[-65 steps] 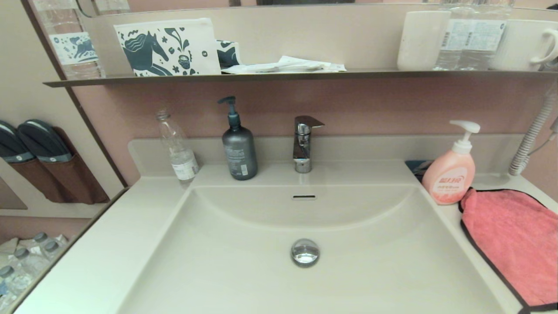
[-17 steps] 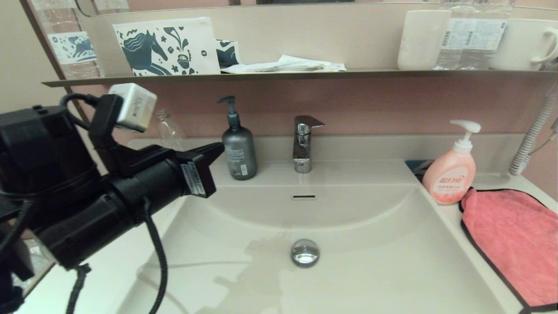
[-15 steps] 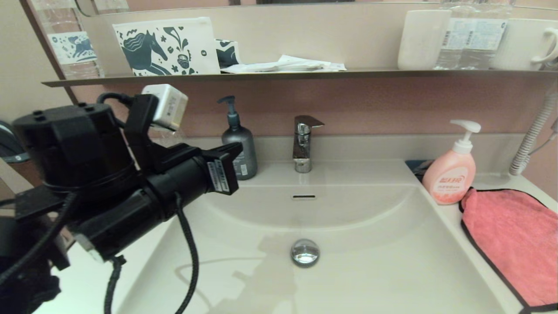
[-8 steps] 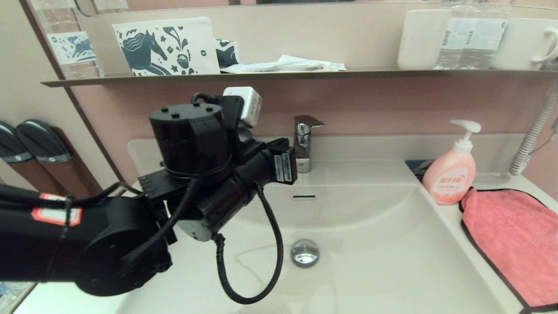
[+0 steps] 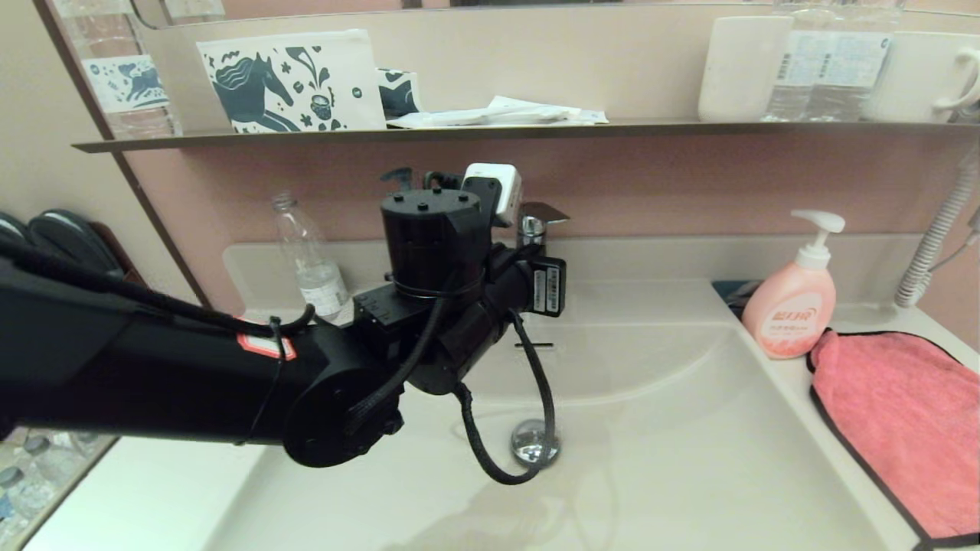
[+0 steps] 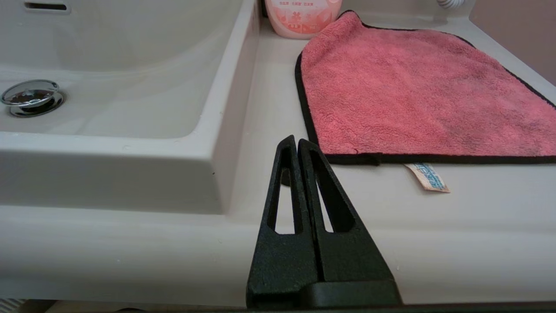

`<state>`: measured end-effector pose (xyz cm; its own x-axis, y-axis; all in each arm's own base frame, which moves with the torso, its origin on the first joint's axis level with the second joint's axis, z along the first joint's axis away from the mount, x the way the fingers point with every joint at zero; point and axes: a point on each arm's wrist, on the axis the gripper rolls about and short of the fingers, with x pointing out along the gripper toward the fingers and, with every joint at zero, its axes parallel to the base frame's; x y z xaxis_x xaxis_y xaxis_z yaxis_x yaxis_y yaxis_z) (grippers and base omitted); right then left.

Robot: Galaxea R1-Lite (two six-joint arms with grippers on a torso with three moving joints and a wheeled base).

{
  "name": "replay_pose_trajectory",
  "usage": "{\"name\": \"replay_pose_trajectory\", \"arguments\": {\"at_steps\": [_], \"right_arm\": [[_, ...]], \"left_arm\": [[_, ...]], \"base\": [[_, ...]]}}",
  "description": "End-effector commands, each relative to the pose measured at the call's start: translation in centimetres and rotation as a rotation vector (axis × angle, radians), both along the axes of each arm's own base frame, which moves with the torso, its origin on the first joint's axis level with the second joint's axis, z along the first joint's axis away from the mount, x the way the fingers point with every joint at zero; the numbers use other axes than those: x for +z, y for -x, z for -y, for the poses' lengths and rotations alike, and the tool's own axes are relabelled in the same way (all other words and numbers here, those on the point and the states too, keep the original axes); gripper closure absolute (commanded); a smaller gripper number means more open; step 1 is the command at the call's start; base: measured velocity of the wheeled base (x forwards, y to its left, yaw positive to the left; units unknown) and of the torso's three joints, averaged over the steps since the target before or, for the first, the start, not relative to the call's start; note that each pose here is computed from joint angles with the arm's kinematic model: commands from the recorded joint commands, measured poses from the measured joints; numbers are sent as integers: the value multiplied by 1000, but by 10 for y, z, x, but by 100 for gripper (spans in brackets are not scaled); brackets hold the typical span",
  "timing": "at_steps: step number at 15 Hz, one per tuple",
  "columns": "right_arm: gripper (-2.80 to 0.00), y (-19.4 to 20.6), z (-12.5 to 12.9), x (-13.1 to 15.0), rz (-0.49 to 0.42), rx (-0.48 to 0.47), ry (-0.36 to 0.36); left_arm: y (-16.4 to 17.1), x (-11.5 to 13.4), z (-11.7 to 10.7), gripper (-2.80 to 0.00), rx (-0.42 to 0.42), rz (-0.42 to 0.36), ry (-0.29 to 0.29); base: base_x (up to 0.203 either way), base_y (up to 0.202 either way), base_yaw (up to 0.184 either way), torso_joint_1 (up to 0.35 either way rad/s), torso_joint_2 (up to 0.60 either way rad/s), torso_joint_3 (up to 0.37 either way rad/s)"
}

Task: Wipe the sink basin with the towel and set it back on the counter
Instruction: Turn on the faucet

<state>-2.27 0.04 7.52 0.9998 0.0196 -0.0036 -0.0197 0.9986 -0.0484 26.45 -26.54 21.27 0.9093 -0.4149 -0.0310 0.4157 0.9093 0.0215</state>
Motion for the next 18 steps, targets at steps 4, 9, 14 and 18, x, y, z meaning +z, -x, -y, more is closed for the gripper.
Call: {"name": "replay_pose_trajectory", "arguments": {"at_steps": [4, 9, 14, 18], "right_arm": [[0, 0, 0, 1, 2, 0, 1], [0, 0, 0, 0, -1, 0, 1], [0, 0, 0, 0, 0, 0, 1], [0, 0, 0, 0, 0, 0, 1]], "left_arm": [[-18, -9, 25, 0, -10, 25, -42], [-43, 0, 25, 0, 25, 63, -49], [-50, -5, 29, 0, 28, 68, -63], [-55, 6, 29, 0, 37, 94, -39]], "base": [[0, 0, 0, 0, 0, 0], [0, 0, 0, 0, 0, 0], [0, 0, 0, 0, 0, 0], [0, 0, 0, 0, 0, 0]]}}
